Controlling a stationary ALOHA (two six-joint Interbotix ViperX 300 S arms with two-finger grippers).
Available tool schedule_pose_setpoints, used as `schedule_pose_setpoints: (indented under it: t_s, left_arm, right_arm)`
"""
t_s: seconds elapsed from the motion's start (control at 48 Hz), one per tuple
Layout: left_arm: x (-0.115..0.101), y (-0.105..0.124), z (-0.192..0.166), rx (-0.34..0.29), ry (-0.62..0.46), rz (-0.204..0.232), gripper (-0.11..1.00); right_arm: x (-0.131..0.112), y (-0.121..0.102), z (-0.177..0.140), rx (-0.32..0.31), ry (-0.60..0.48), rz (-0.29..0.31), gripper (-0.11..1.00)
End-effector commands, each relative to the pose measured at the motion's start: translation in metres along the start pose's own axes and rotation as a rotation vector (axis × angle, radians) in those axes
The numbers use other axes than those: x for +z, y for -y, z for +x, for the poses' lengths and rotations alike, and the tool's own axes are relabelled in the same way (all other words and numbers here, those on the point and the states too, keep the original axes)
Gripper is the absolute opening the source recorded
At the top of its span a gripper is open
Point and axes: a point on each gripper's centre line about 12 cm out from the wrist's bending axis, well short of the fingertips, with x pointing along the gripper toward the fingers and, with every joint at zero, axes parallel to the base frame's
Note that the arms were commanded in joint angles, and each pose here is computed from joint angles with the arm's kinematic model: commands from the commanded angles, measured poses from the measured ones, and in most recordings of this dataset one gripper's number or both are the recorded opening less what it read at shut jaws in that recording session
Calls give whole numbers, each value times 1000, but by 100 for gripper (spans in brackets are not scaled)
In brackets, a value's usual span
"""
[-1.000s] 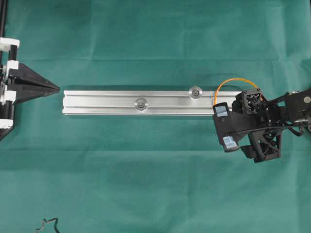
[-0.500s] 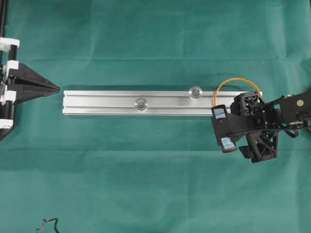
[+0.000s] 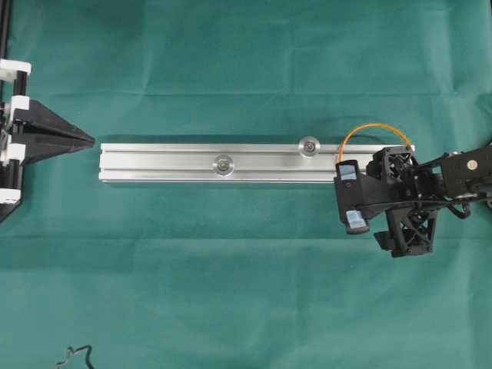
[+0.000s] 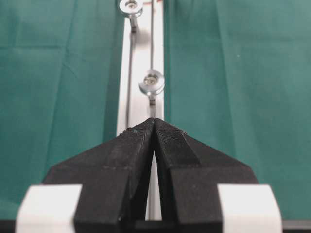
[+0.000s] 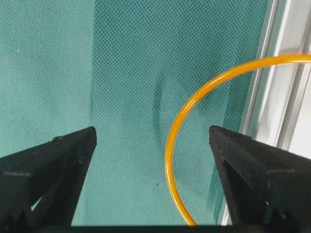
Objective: Hook the rubber onto the shaft.
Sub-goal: 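Close the right gripper on the orange band and lift it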
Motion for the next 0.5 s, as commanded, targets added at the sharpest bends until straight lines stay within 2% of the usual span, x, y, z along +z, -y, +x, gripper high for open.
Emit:
schedule_pose_setpoints:
  t_s: [0.0,0.479]
  left_arm:
    - [12,0,-2,1,29,5,0]
    - [12,0,-2,-1,31,4,0]
  right_arm:
    - [3,-1,-3,6,18,2,95]
    - [1,-1,1,2,3,2,94]
